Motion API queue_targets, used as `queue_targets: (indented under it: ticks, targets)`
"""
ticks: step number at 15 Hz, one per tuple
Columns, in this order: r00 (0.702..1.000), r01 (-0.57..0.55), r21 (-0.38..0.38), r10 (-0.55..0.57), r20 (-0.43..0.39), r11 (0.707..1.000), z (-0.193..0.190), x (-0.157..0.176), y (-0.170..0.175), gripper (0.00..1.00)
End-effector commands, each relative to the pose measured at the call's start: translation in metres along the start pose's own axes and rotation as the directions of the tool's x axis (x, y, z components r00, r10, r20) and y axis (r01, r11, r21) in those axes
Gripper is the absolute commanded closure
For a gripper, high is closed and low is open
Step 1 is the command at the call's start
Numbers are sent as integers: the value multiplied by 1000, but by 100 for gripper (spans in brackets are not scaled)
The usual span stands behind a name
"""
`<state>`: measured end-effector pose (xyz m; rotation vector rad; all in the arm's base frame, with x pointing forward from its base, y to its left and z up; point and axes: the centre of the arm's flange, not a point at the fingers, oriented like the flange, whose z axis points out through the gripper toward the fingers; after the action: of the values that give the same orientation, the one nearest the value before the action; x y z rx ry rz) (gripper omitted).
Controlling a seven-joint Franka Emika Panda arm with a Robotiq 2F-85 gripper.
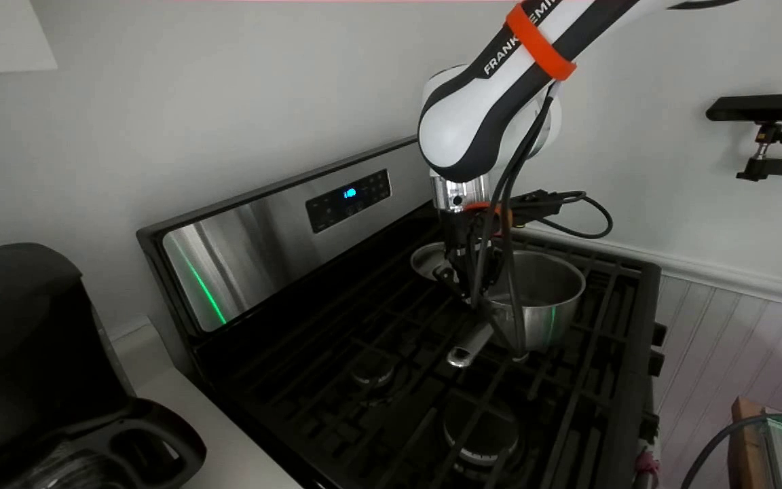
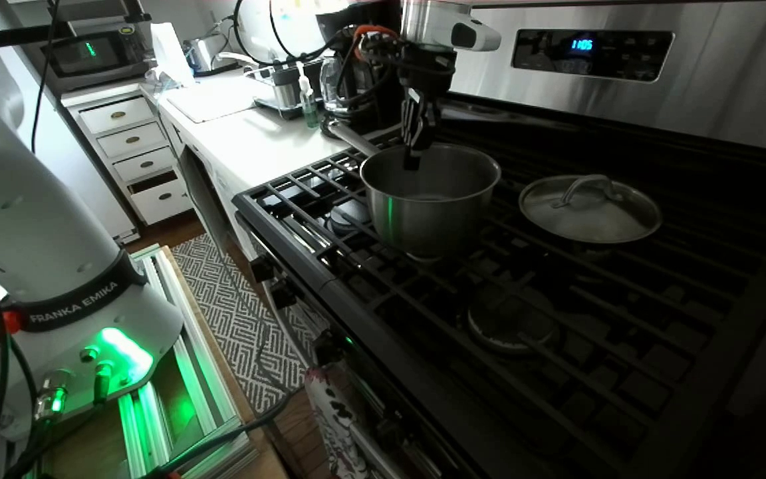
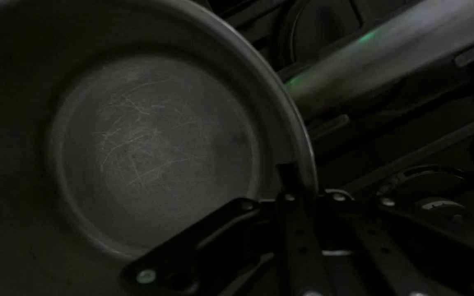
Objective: Remove the lid from the put put it on the stove right rear plate, slide the pot to the left onto the middle of the stove plate
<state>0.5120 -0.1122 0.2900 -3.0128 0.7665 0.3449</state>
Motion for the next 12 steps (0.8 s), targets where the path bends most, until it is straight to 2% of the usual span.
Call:
queue_targets:
  ticks: [1, 2, 3, 4, 5, 7, 8, 12]
  targets:
    - [1000, -9, 5, 9, 8, 1000, 7, -16, -6, 99]
    - [1000, -8, 4, 8, 6, 1000, 6, -16, -6, 91]
    - [1000, -9, 4, 9, 6, 1000, 7, -16, -6, 77]
    - [1000, -7, 2, 7, 9, 1000, 9, -17, -7, 74]
    - [1000, -4, 1, 4, 13, 1000, 10, -18, -8, 77]
    - [1000, 1, -1, -1, 21, 1000, 13, -20, -9, 67]
    - [1000, 2, -2, -2, 18, 1000, 13, -21, -9, 47]
    - [1000, -3, -1, 3, -16, 1000, 0, -21, -2, 19]
